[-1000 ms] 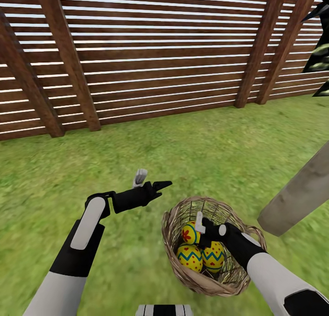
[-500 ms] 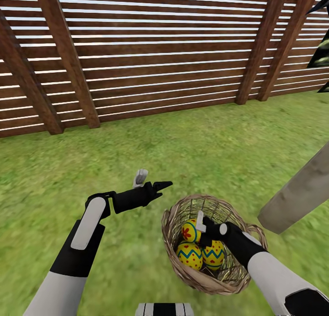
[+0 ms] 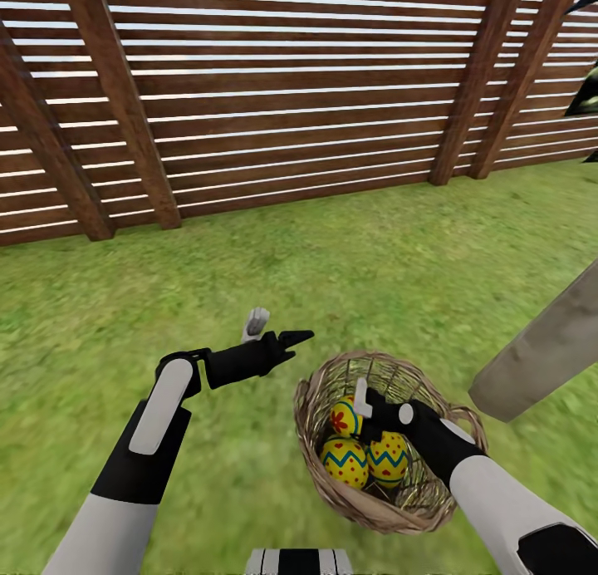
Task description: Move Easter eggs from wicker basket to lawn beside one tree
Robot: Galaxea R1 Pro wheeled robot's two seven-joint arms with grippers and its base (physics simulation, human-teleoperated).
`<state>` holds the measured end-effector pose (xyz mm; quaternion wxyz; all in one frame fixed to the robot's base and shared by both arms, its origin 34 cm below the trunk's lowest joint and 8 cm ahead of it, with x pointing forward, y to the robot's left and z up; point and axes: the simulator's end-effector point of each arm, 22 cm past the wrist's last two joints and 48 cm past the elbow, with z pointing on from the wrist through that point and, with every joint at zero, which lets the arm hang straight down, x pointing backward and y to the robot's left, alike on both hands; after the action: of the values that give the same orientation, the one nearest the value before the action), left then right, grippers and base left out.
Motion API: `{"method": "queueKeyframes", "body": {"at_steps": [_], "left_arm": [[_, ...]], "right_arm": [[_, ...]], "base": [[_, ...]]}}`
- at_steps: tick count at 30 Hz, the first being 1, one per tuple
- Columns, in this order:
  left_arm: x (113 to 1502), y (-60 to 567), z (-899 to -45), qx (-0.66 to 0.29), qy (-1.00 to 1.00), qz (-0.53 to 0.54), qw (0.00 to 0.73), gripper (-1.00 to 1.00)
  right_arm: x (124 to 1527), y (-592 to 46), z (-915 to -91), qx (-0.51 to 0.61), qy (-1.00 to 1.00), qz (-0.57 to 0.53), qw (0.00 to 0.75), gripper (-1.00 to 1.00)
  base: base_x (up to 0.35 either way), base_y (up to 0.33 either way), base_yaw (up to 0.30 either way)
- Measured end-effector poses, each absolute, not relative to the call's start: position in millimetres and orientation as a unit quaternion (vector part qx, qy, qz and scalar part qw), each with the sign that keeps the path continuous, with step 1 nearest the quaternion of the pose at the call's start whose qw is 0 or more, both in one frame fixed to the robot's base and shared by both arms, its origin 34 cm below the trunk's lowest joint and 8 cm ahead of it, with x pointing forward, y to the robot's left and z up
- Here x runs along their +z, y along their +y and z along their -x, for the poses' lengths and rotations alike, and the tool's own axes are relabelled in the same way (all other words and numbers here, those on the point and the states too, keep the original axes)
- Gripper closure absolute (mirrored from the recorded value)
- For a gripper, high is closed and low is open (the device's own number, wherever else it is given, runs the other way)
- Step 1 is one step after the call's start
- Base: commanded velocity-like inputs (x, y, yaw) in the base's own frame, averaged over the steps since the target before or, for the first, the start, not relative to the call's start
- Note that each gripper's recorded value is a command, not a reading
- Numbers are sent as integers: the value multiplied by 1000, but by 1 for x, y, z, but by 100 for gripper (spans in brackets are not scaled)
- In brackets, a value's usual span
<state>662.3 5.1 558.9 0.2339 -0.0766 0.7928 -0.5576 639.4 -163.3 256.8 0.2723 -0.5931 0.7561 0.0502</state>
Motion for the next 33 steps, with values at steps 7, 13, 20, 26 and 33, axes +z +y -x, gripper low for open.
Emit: {"method": "queueKeyframes", "body": {"at_steps": [7,13,20,26,33], "left_arm": [[552,5,-663,-558,794,80,229,-100],[542,5,-664,-557,796,85,223,-100],[535,5,-664,-557,797,88,218,-100],[525,5,-664,-556,799,92,212,-100],[517,5,-665,-555,800,95,206,-100]], "right_arm": [[252,-163,-640,50,756,593,272,-100],[239,-170,-637,36,755,601,261,-100],[229,-177,-635,24,750,612,251,-100],[221,-178,-631,28,751,612,246,-100],[218,-177,-632,30,751,610,249,-100]], "base": [[0,0,0],[0,0,0],[0,0,0],[0,0,0],[0,0,0]]}}
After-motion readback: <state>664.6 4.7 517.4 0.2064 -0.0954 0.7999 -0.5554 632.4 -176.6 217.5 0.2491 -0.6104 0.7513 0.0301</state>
